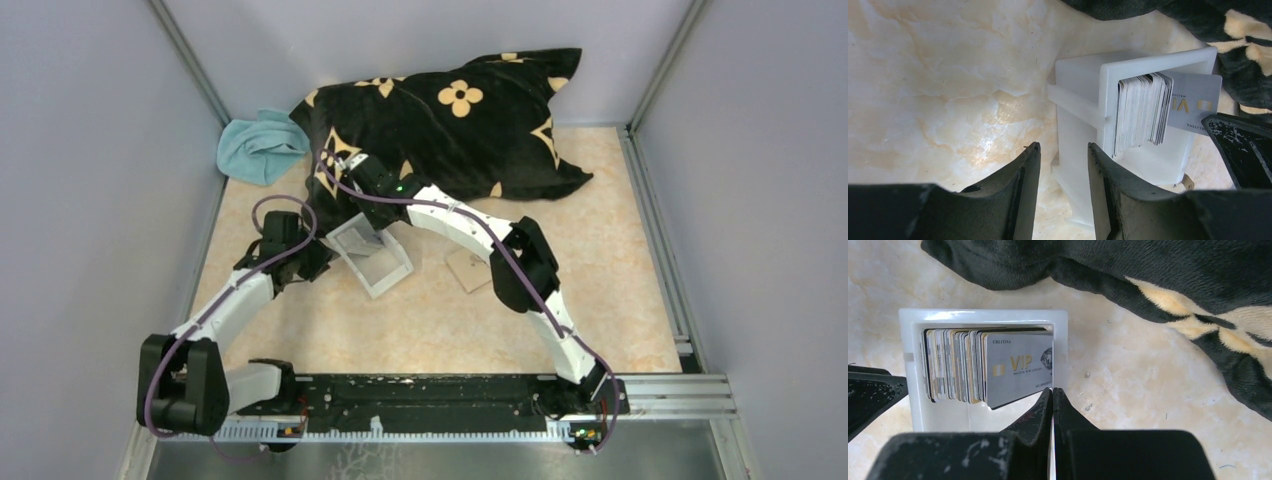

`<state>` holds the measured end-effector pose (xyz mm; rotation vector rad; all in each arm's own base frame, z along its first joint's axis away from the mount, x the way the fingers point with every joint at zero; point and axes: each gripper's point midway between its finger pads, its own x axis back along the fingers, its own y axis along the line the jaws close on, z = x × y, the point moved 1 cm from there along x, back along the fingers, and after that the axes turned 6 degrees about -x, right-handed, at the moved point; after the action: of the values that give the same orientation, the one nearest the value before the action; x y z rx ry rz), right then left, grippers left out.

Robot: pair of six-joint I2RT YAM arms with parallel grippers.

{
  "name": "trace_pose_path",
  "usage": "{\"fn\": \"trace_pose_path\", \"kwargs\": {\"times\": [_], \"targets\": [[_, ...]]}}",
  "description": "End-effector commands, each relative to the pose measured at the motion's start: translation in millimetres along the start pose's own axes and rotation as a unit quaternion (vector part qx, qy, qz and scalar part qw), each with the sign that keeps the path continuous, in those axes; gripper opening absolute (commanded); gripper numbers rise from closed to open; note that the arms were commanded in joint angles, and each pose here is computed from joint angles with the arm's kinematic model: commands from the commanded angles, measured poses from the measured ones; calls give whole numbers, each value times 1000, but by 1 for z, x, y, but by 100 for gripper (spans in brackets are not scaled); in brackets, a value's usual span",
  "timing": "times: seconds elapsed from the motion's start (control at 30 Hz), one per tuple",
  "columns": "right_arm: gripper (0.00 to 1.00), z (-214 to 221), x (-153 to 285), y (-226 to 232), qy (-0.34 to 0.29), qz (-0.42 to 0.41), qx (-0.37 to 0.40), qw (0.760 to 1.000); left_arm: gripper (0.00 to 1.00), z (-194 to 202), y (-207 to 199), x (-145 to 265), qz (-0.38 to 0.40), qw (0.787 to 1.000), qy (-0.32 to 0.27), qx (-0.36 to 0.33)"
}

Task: Put the credit cards into the card holder
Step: Pick up the credit card from the storage box.

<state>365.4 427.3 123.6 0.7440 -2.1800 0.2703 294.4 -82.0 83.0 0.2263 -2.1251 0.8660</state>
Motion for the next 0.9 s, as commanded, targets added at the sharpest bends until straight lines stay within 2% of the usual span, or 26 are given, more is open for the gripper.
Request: {"fn": "trace_pose_path", "kwargs": {"times": [0.0, 0.3, 0.47, 0.7, 0.87], "targets": [[0, -53, 52, -2, -93, 4, 3, 996, 47, -18, -5, 16, 2, 999, -36, -27], [0, -69, 92, -5, -129, -12, -7, 992, 49, -40, -34, 42, 68, 991, -87, -70], [0, -68, 121, -9, -124, -56, -28, 990, 54, -48, -67, 58, 162, 973, -115, -118], [0, -48, 159, -24, -96, -127, -78, 984, 64, -33, -124, 89, 352, 905, -112, -210], [0, -27, 178, -23, -72, -193, -114, 972, 71, -19, -144, 104, 434, 860, -90, -254]]}}
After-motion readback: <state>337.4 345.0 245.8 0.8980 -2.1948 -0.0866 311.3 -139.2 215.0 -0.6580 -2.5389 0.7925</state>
